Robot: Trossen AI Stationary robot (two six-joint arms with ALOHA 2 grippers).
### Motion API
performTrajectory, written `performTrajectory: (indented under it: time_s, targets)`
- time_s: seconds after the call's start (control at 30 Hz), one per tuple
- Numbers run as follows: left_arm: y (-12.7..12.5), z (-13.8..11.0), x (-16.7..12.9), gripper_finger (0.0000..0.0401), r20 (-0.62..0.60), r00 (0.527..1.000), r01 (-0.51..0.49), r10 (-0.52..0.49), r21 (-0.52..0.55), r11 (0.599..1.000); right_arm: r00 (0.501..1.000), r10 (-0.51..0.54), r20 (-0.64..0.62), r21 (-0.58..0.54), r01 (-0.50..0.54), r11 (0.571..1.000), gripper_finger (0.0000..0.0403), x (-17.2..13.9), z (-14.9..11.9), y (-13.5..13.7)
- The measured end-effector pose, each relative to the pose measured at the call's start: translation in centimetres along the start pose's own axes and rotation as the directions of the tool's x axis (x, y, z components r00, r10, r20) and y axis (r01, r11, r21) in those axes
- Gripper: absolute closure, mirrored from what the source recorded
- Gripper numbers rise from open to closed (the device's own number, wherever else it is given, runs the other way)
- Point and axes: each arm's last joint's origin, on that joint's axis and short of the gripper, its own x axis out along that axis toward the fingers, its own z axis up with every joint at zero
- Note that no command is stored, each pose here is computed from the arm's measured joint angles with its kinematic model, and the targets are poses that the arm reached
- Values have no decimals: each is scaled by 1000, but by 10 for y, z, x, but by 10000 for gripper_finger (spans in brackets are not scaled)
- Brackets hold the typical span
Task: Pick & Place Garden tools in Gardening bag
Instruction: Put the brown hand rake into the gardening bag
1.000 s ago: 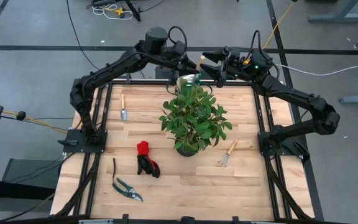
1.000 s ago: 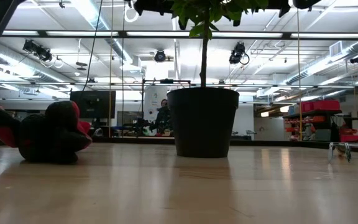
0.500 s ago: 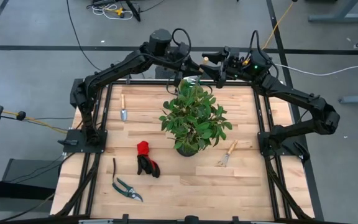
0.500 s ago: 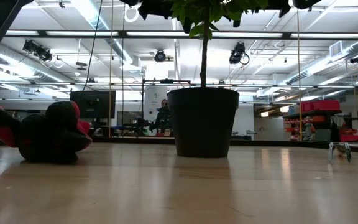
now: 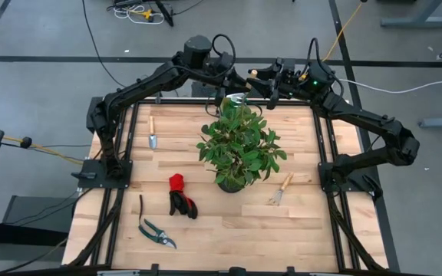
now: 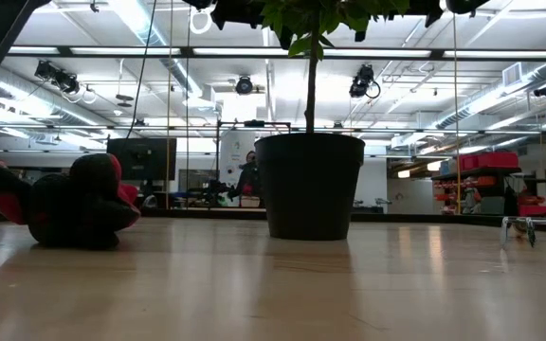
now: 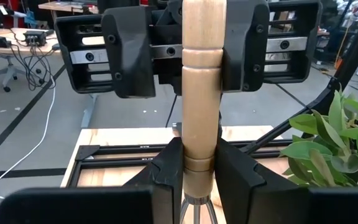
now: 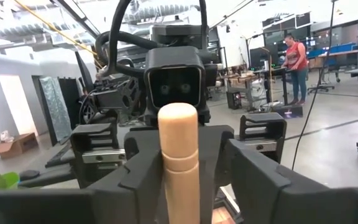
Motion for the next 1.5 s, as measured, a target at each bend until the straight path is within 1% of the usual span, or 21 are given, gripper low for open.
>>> performTrajectory:
  time_s: [0.27, 0.53, 0.67, 0.8, 1.17, 1.3, 1.5]
  targets:
    - [0, 0, 0, 326, 0, 1000, -2, 2, -1, 1000, 1000, 1, 1, -4, -1, 1000, 280, 0, 0, 0]
    - [0, 0, 0, 326, -1, 1000, -4, 4, -4, 1000, 1000, 1, 1, -17, -1, 1000, 320, 0, 0, 0]
    - [0, 0, 0, 326, -1, 1000, -4, 4, -8, 1000, 1000, 0, 0, -30, 0, 1000, 331, 0, 0, 0]
    - [0, 0, 0, 324, -1, 1000, -4, 4, -9, 1000, 1000, 1, 1, -30, -1, 1000, 330, 0, 0, 0]
    - [0, 0, 0, 260, 0, 1000, -2, 2, -7, 1000, 1000, -1, 0, -30, 1, 1000, 332, 0, 0, 0]
    - [0, 1, 0, 233, -1, 999, -35, 35, -6, 999, 1000, -3, 0, -29, 3, 1000, 332, 0, 0, 0]
    - [4, 0, -3, 193, -1, 999, -54, 54, -56, 997, 1000, -2, 0, -29, 2, 1000, 332, 0, 0, 0]
